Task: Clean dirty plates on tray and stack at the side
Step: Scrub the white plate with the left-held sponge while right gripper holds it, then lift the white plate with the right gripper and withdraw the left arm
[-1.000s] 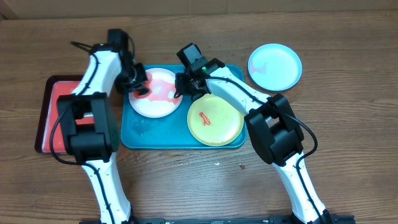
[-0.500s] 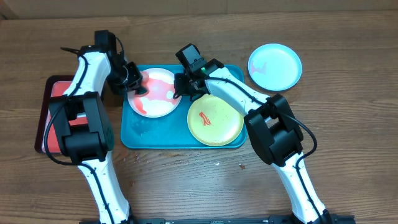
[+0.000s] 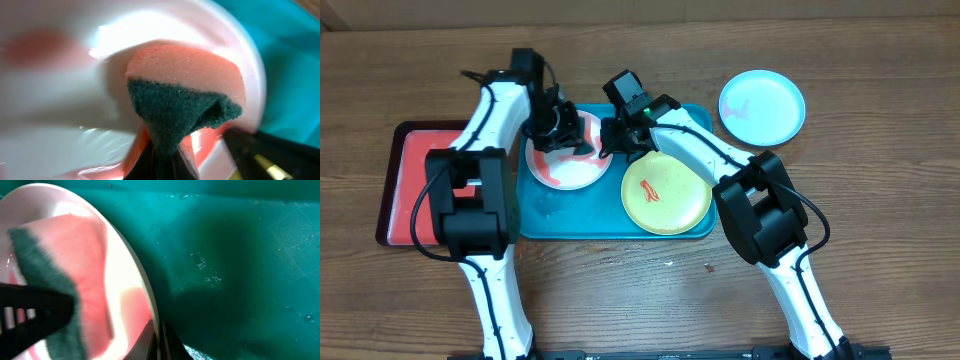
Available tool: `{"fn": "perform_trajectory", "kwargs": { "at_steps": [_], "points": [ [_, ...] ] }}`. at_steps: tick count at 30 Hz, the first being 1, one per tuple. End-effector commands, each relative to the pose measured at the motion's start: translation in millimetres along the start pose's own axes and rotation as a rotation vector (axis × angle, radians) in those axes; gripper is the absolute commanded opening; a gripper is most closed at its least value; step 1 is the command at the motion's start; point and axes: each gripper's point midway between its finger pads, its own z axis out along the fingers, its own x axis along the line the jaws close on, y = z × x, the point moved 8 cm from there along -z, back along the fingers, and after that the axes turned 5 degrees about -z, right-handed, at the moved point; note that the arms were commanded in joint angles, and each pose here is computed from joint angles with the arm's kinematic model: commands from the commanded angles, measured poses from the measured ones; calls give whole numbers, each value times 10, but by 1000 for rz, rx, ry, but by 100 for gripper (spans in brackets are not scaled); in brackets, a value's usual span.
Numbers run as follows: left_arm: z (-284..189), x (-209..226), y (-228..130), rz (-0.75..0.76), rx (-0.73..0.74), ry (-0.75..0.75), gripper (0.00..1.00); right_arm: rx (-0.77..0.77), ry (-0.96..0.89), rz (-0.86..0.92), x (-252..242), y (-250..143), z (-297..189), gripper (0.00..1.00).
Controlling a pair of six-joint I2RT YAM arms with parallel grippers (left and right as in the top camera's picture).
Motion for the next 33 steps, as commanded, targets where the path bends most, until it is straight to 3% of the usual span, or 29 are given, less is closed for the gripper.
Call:
{"fn": "perform_trajectory", "kwargs": {
  "at_steps": [1, 11, 17, 22, 27, 33],
  "points": [
    [-206, 357, 201, -79, -25, 46, 4, 21, -41, -16, -112, -52, 113, 4],
    [-1403, 820, 379, -174, -118, 29, 4, -96, -27, -215, 90, 232, -283, 4],
    [-1932, 1097, 300, -254, -232, 71, 4, -266, -326, -383, 219, 361, -805, 4],
    [-2060, 1463, 271, -440, -279, 205, 4, -455, -628, -552, 553, 385, -1356, 4],
    [-2061, 1583, 247, -477, -268, 211, 4, -639, -870, -686, 1006, 341, -1780, 4],
    [-2061, 1583, 247, -473, -268, 212, 4, -646, -959, -947, 1459, 154, -1838, 4]
  ]
}}
